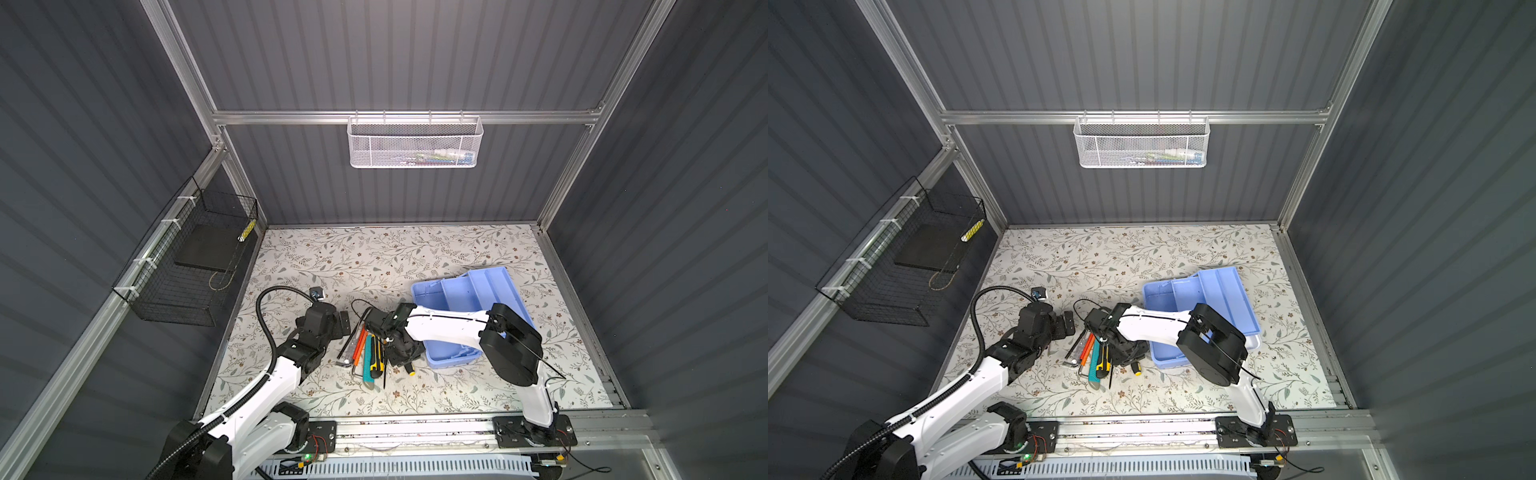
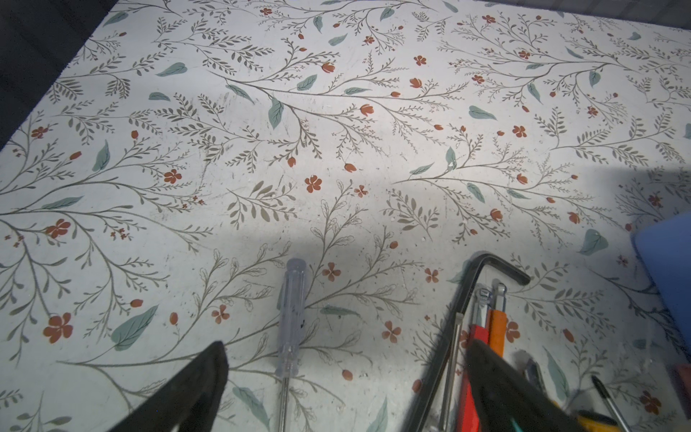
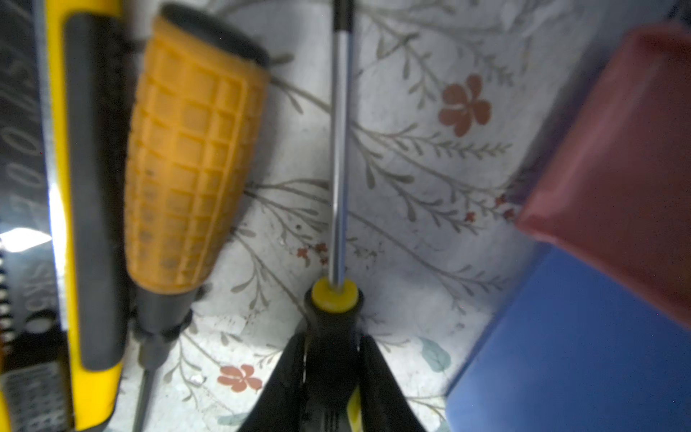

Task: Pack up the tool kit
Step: 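Lift the black-and-yellow screwdriver and carry it over the blue tray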

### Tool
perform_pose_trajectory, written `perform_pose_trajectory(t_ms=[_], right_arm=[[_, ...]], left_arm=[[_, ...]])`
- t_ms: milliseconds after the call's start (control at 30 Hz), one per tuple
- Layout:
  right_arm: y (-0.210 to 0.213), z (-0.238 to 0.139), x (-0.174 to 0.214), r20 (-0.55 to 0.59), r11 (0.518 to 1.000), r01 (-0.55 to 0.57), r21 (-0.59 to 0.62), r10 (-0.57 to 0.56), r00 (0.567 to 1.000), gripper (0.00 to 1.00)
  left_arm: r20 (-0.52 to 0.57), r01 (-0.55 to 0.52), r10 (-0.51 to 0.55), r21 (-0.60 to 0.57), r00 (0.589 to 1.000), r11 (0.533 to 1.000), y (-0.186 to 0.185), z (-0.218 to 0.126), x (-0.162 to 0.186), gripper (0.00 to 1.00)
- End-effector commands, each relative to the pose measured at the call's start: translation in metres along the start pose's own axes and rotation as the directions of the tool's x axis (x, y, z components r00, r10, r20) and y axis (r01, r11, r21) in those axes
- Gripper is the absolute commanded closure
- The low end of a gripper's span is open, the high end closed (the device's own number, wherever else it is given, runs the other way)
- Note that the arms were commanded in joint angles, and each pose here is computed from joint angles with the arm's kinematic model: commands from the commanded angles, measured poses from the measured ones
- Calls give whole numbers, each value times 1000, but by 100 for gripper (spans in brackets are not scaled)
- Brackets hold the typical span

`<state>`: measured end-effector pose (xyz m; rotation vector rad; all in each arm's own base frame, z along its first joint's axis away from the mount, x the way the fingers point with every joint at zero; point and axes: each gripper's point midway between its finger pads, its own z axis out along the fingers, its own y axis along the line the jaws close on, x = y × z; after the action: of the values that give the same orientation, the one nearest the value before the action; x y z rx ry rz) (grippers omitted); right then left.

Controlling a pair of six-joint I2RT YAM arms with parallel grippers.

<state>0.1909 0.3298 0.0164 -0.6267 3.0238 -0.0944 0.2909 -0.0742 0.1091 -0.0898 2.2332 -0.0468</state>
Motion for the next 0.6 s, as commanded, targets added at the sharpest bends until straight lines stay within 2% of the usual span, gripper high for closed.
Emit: perform_pose_trajectory(t_ms=[0, 100, 333, 467, 567], right_arm=[[-2, -13, -4, 22, 1000, 6, 18, -7, 1000, 77], [2, -28, -9, 45, 1000, 8, -5, -7, 999, 84], [-18, -62, -13, 108, 1000, 2, 3, -2, 994, 88], [-22, -103, -18, 187, 994, 19, -106, 1, 982, 89], [-37, -134, -22, 253, 989, 35, -141, 2, 967, 91]], left_arm=[[11, -6, 6, 6, 1000, 1000, -1, -1, -8, 1], [13, -6, 6, 8, 1000, 1000, -2, -2, -7, 0], [26, 4, -4, 0, 1000, 1000, 1, -4, -8, 1], [20, -1, 1, 7, 1000, 1000, -1, -3, -8, 0], [14, 2, -2, -3, 1000, 1000, 1, -2, -7, 0]])
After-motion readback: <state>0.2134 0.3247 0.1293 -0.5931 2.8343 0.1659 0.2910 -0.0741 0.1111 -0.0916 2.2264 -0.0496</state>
